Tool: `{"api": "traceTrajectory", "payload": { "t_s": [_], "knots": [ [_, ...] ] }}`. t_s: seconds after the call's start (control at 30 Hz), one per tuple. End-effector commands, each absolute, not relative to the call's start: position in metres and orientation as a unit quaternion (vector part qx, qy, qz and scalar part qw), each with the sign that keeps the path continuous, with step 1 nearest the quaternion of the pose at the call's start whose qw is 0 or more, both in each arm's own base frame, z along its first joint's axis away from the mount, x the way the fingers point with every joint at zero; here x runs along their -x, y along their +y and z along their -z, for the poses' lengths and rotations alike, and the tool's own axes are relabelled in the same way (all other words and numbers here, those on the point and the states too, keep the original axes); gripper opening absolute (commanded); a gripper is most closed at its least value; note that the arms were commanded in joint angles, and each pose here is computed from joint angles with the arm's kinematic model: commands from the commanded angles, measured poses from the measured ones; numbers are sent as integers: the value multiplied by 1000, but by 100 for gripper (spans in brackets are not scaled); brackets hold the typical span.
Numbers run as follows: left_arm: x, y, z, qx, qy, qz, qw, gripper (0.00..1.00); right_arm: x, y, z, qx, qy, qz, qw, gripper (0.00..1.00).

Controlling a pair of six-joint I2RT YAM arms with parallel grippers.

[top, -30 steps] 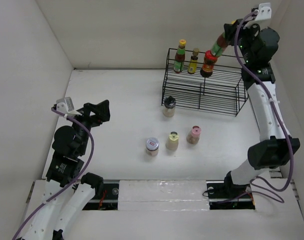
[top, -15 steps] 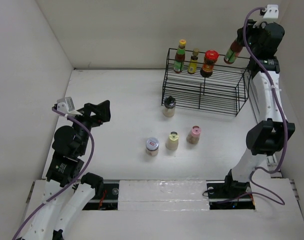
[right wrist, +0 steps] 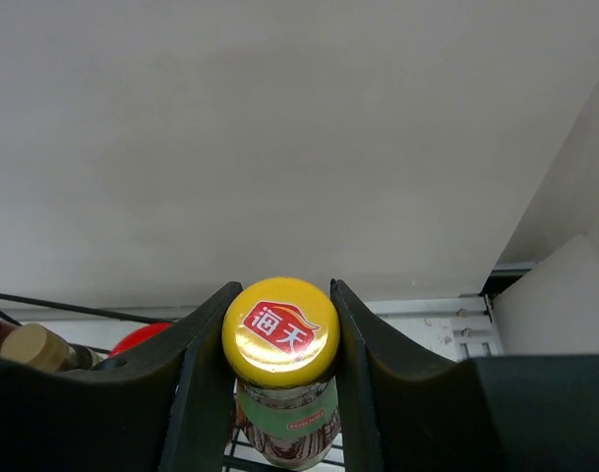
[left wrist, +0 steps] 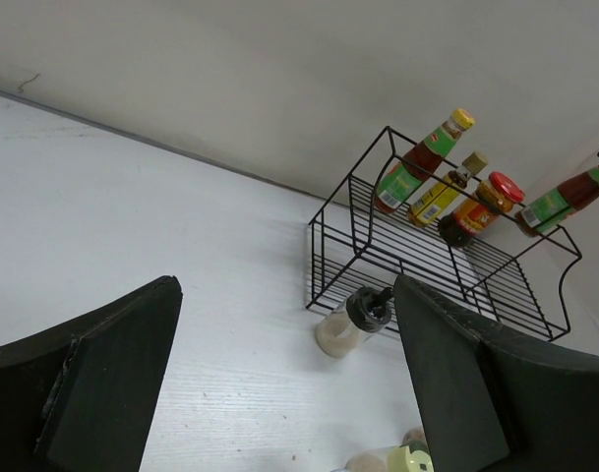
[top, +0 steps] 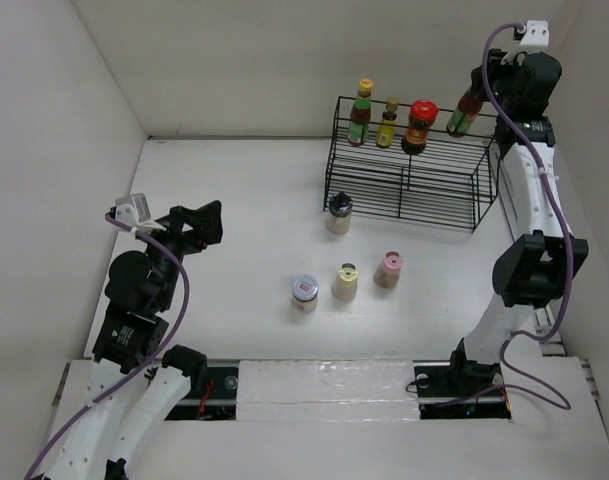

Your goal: Organize the condiment bottles

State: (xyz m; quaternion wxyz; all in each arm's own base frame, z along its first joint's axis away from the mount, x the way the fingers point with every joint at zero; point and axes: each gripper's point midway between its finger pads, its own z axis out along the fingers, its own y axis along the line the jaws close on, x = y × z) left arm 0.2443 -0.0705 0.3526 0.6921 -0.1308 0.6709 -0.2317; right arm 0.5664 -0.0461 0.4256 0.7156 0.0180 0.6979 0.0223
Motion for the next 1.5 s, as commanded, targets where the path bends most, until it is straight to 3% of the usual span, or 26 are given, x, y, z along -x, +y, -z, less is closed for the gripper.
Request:
{"api": "traceTrajectory", "payload": {
  "t_s": [0.0,0.27,0.53,0.7,0.87,1.0,1.1,1.13,1.17,1.2,1.23,1.3,1.37,1.43,1.47],
  "knots": [
    [-245,-71,-369,125,653,239,708,85,-570,-51,-452,-16,656,-19,755,25],
    [-244,-73,-369,122,654,242,707,85,-586,-48,-412,-11,687,-19,726,30],
    [-244,-72,-369,119,654,239,708,85,-600,-48,-376,-16,716,-14,698,41],
    [-244,-72,-369,119,654,239,708,85,-597,-50,-379,-19,716,-11,698,71],
    [-247,-73,-367,119,658,237,705,85,-575,-43,-427,-17,685,0,729,89],
    [-247,-73,-367,119,658,237,705,85,-546,-22,-470,0,646,-6,763,94],
    [-247,-73,-367,119,658,237,705,84,-516,9,-488,26,625,-19,780,92],
    [-245,-73,-369,119,655,239,707,84,-507,17,-488,29,622,-24,782,87],
    [-245,-74,-365,116,659,240,704,80,-503,41,-458,43,640,-43,766,71],
    [-245,-75,-367,116,655,242,707,78,-481,52,-476,51,615,-53,785,64],
    [-245,-75,-367,116,655,242,707,77,-472,64,-469,56,615,-60,784,51],
    [-245,-77,-367,111,655,246,706,66,-451,100,-433,63,630,-93,768,17],
    [-244,-79,-367,103,657,247,705,60,-439,127,-413,70,629,-131,763,14],
    [-246,-82,-367,98,657,251,704,57,-428,166,-371,104,655,-162,731,29],
    [-248,-82,-365,98,661,249,701,57,-426,179,-356,115,664,-170,719,41]
  ]
}}
